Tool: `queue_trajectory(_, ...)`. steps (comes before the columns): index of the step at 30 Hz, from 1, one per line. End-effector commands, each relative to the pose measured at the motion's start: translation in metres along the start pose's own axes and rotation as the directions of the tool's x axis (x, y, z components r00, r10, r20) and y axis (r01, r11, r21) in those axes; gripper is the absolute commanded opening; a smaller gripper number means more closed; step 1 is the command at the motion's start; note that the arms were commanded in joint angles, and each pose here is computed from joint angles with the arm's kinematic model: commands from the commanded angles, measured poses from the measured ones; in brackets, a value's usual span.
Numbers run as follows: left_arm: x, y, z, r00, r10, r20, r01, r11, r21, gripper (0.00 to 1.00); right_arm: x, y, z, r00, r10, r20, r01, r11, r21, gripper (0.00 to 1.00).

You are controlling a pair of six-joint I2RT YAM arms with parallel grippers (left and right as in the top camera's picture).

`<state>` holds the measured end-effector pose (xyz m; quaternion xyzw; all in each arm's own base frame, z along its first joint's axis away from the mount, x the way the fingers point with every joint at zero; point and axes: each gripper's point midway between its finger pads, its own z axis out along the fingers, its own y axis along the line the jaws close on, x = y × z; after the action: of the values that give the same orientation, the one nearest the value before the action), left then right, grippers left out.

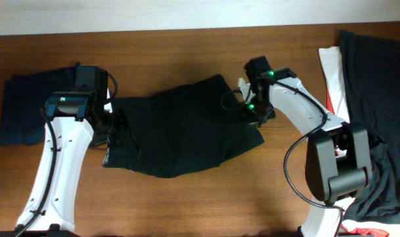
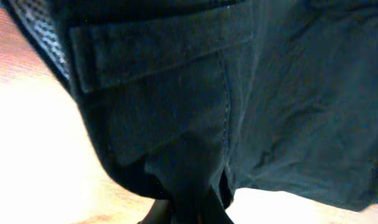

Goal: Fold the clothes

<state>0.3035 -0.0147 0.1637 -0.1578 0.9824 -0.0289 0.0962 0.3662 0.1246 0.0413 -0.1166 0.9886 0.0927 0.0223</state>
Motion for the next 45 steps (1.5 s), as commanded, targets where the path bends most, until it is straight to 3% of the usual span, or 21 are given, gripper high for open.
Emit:
queue_trajectory(1, -0.008, -0.016, -0.015, 0.999, 0.007, 0.046, -0.012, 0.995, 0.101, 0.01, 0.018, -0.020, 0.030, 1.000, -0.001, -0.016, 0.002, 0.999, 0.041, 0.14)
queue_trajectory(3, -0.006, -0.029, -0.016, 1.000, 0.007, 0.029, -0.012, 0.985, 0.174, 0.01, 0.024, -0.021, 0.043, 1.000, -0.002, -0.011, 0.002, 0.999, 0.033, 0.14)
queue_trajectory(6, -0.002, -0.074, -0.027, 0.999, 0.033, 0.007, -0.033, 0.924, 0.381, 0.00, 0.040, -0.007, 0.058, 0.999, -0.005, -0.032, 0.003, 0.999, -0.047, 0.14)
queue_trajectory(15, 0.001, -0.158, -0.026, 0.992, 0.104, 0.072, -0.126, 0.857, 0.500, 0.01, 0.062, 0.052, 0.070, 0.994, -0.041, -0.100, 0.034, 0.997, -0.065, 0.13)
queue_trajectory(22, 0.022, -0.189, 0.006, 0.981, 0.194, 0.006, -0.172, 0.855, 0.490, 0.01, 0.068, 0.070, 0.073, 0.991, -0.081, -0.110, 0.073, 0.995, -0.068, 0.13)
queue_trajectory(23, 0.024, -0.191, 0.010, 0.979, 0.202, -0.001, -0.175, 0.855, 0.488, 0.08, 0.069, 0.069, 0.072, 0.990, -0.080, -0.114, 0.073, 0.995, -0.067, 0.13)
queue_trajectory(25, 0.027, -0.193, 0.018, 0.977, 0.211, -0.020, -0.175, 0.859, 0.481, 0.28, 0.066, 0.059, 0.065, 0.990, -0.057, -0.128, 0.054, 0.998, -0.031, 0.30)
queue_trajectory(26, 0.025, -0.195, 0.018, 0.977, 0.212, -0.013, -0.179, 0.857, 0.483, 0.31, 0.060, 0.044, 0.054, 0.991, -0.026, -0.130, 0.030, 0.999, 0.023, 0.35)
queue_trajectory(28, -0.002, -0.202, 0.008, 0.958, 0.254, 0.133, -0.286, 0.820, 0.496, 0.36, 0.034, -0.007, 0.003, 0.991, 0.102, -0.089, -0.085, 0.979, 0.185, 0.40)
queue_trajectory(30, -0.057, -0.185, -0.002, 0.935, 0.180, 0.305, -0.296, 0.870, 0.394, 0.36, 0.007, -0.041, -0.066, 0.983, 0.182, -0.001, -0.178, 0.959, 0.222, 0.40)
queue_trajectory(32, -0.093, -0.163, -0.004, 0.909, 0.109, 0.402, -0.250, 0.915, 0.318, 0.36, -0.011, -0.043, -0.117, 0.978, 0.190, 0.089, -0.202, 0.967, 0.157, 0.40)
queue_trajectory(34, -0.117, -0.148, 0.005, 0.888, 0.073, 0.454, -0.205, 0.947, 0.249, 0.40, -0.025, -0.005, -0.144, 0.988, 0.073, 0.136, -0.067, 0.997, -0.045, 0.40)
queue_trajectory(37, -0.127, -0.145, 0.047, 0.903, 0.079, 0.422, -0.178, 0.963, 0.202, 0.40, -0.020, 0.053, -0.139, 0.994, -0.009, 0.108, 0.039, 0.960, -0.278, 0.39)
queue_trajectory(45, -0.108, -0.135, 0.169, 0.966, 0.121, 0.227, -0.150, 0.982, 0.115, 0.43, 0.044, 0.126, -0.037, 0.985, -0.134, -0.108, 0.086, 0.926, -0.367, 0.40)
